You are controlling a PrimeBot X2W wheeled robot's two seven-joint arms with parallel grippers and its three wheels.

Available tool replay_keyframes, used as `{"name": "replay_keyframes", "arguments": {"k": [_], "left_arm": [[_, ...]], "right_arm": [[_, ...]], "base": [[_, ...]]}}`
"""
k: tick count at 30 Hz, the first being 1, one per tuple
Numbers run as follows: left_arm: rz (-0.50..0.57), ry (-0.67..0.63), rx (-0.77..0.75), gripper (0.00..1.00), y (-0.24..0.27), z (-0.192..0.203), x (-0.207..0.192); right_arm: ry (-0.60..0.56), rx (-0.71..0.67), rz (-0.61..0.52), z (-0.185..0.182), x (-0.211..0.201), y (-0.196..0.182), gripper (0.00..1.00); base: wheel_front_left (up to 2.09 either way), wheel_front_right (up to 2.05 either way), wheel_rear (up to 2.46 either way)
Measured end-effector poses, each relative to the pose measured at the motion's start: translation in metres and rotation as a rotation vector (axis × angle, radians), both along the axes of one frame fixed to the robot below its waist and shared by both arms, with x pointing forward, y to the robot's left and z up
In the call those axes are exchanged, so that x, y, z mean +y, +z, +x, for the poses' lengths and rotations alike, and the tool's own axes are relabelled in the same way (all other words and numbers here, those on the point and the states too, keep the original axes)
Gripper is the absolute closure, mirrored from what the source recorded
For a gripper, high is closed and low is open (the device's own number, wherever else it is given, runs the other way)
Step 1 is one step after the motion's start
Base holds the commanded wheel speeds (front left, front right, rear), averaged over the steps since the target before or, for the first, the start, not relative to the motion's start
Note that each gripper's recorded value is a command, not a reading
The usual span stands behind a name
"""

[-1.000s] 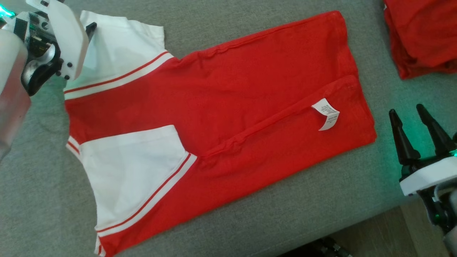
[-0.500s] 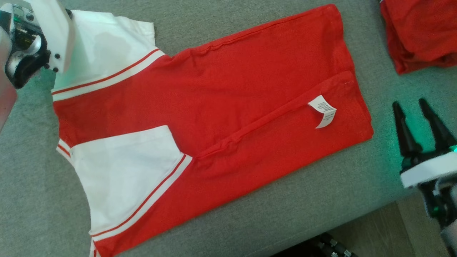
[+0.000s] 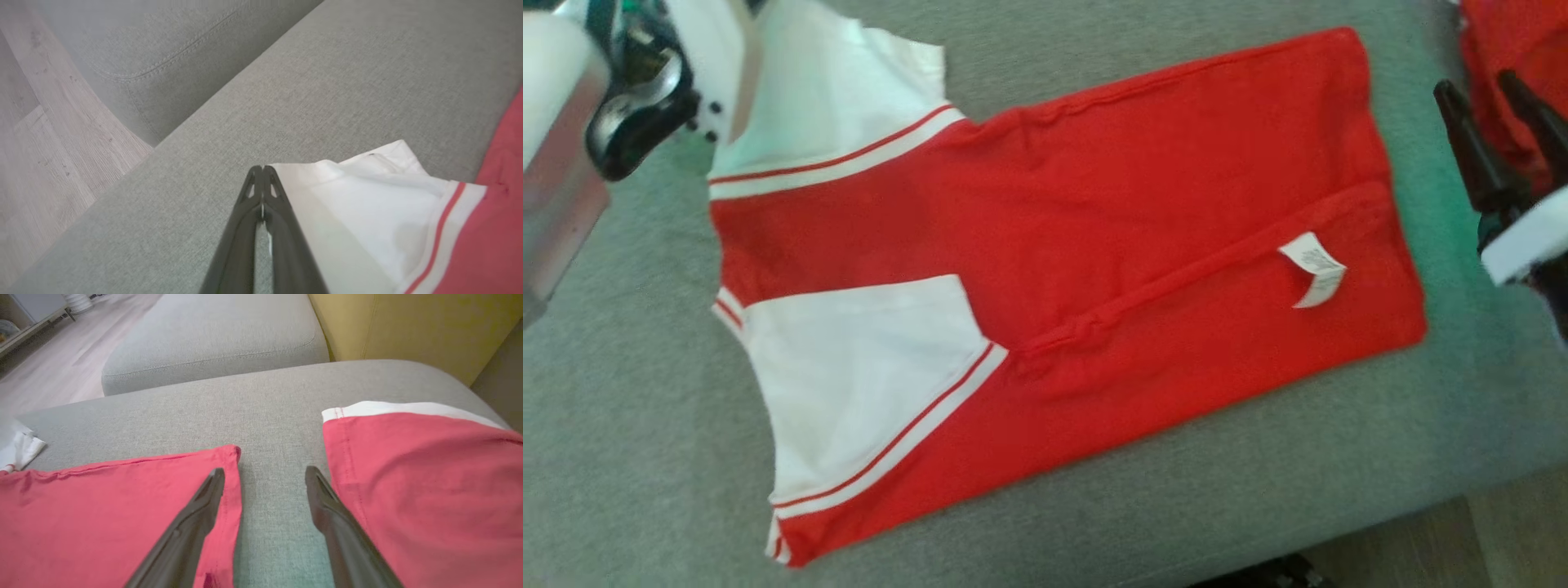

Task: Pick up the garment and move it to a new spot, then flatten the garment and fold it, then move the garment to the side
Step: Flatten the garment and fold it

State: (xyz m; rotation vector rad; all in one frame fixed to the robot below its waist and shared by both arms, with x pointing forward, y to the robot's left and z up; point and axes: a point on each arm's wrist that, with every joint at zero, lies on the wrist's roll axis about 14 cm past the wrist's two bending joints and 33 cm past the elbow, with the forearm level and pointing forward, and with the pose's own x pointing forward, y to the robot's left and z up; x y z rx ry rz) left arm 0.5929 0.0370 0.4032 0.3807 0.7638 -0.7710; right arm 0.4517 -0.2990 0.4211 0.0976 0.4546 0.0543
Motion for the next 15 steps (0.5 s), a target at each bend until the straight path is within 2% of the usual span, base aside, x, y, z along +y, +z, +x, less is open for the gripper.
{"name": "replay_keyframes", "arguments": {"k": [3,10,15], "left_arm": [[-0.014,-0.02,-0.028,1.0,0.012,0.0,-0.002],[-0.024,-0.037,-0.063,1.0,0.023,-0.004,0.007],[-0.033,-0.029,-0.093,1.0,0.028,0.001,0.015]], "right_arm": [[0.016,0.089,0.038,0.013,0.005,-0.012,0.0],[0.008,0.168,0.192,0.045,0.023,-0.024,0.0],[0.045,0.239,0.156,0.048,0.025,-0.041,0.0]], "base": [[0.0,0.0,0.0],[0.0,0.0,0.0],[0.0,0.0,0.0]]}}
